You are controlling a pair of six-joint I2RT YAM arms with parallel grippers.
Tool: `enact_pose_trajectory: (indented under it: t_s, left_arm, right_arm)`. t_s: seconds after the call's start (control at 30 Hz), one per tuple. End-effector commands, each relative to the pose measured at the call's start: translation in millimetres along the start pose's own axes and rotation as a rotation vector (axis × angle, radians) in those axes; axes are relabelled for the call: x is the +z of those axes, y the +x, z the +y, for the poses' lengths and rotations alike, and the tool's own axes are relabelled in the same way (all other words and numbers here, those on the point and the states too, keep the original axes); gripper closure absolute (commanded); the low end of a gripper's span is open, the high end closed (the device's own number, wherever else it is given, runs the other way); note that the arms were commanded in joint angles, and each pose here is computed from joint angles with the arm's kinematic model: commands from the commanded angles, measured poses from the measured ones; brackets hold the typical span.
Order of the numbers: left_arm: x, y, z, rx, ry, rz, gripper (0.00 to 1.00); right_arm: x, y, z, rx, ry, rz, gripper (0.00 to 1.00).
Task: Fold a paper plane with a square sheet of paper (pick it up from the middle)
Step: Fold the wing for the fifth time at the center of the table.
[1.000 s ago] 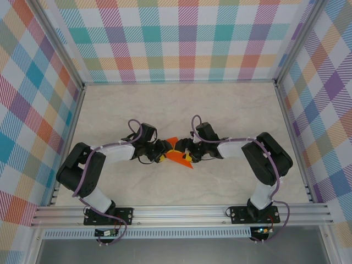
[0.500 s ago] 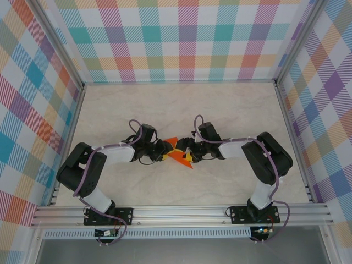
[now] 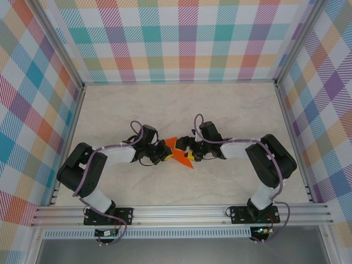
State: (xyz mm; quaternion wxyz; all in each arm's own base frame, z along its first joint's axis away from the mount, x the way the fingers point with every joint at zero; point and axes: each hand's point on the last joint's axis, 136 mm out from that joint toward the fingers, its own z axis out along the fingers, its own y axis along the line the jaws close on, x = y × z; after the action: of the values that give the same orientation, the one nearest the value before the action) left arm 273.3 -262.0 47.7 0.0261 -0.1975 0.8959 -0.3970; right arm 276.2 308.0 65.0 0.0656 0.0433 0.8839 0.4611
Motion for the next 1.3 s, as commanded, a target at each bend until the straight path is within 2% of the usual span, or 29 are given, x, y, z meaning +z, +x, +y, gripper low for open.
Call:
enact_pose_trajectory:
  t_s: [0.0,0.27,0.33,0.47,0.73,1.13,1.27]
  left_arm:
    - [0.5,5.2,-3.0,-0.018,-0.028,0.012,1.00]
    - [-5.8,1.6,-12.0,-0.063,-0.020,-0.015,1.00]
    - [-6.5,1.8,-12.7,-0.067,-0.024,-0.014,1.00]
    - [-7.7,0.7,-14.8,-0.073,-0.028,-0.017,1.00]
    - [-10.4,0.6,-20.0,-0.073,-0.026,-0.015,1.00]
    - [-11.7,-0.6,-27.7,-0.092,-0.016,-0.016,1.00]
    - [-12.6,-0.3,-30.2,-0.097,-0.013,-0.012,1.00]
  right_arm:
    - [-21.4,-13.5,14.4,-0.292,0.041,-0.104,0.06]
    - [-52.3,-18.1,20.0,-0.726,0.150,-0.323,0.02]
    - [-50.7,-10.2,26.7,-0.919,0.187,-0.380,0.02]
    - [-40.2,-2.4,24.0,-1.084,0.260,-0.355,0.05]
    - [-27.7,10.1,18.0,-1.257,0.285,-0.380,0.15]
    - [4.8,25.3,5.6,-1.484,0.345,-0.314,0.17]
    - [12.1,18.6,13.1,-1.514,0.335,-0.363,0.21]
